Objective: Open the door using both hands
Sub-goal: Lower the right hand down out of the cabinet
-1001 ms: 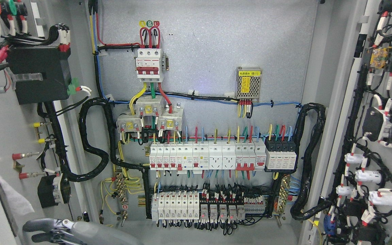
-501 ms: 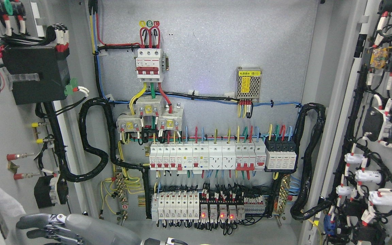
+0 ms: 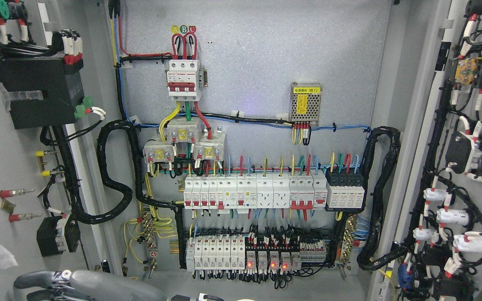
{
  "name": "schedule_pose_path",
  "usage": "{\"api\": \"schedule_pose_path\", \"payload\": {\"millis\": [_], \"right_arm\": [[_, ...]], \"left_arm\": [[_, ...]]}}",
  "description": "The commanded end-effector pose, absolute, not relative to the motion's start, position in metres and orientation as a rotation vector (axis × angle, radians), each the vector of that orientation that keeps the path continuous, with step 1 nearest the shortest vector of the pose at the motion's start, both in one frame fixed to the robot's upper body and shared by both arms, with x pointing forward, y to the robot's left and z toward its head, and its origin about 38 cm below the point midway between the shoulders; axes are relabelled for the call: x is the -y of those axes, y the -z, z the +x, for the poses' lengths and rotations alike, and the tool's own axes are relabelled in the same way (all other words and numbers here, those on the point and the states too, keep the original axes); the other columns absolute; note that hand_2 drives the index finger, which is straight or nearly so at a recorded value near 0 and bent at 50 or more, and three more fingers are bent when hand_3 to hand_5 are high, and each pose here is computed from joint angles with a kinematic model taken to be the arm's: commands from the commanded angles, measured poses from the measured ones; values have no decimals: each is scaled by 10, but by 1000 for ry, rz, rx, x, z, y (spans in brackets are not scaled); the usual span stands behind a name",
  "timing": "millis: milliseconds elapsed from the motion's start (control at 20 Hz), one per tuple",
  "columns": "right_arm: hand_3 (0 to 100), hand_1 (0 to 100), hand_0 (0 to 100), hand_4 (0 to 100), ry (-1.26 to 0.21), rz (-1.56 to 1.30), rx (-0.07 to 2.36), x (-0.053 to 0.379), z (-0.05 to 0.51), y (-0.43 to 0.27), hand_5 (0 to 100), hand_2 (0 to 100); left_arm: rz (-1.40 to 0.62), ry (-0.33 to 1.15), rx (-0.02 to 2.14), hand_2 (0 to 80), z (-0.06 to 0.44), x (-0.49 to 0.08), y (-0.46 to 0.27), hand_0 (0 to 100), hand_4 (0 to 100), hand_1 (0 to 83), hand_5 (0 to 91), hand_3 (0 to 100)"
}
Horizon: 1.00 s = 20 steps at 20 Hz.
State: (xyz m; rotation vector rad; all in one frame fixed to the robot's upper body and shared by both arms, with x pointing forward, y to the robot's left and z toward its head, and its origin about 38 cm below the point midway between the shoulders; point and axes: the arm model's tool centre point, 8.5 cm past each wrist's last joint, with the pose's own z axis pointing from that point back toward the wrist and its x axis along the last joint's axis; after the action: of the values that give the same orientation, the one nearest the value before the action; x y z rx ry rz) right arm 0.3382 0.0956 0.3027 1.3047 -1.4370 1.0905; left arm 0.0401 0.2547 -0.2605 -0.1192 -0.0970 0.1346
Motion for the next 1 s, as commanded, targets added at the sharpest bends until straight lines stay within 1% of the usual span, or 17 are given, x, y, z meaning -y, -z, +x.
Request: {"api": "schedule_pose_path", "payload": {"millis": [0,501,801,951], "right_arm": [[0,0,219,0,-1134,1290,1398,-103,335,-293,0,0],[0,0,218,0,-1193,1268,1421,-107,336,-309,0,0],[0,0,219,0,-1162,1301,1371,-108,339,-307,0,0],[0,0,219,0,-1174,1295,1360,-110,338,-304,0,0]], "left_arm": [[-97,-134,105,28,42,-268,259,295,38,0,0,27],[-95,-134,103,27,42,-270,259,295,37,0,0,27],[-98,-134,103,27,42,-268,259,295,37,0,0,28],[-98,-134,103,27,42,-268,259,295,37,0,0,28]]}}
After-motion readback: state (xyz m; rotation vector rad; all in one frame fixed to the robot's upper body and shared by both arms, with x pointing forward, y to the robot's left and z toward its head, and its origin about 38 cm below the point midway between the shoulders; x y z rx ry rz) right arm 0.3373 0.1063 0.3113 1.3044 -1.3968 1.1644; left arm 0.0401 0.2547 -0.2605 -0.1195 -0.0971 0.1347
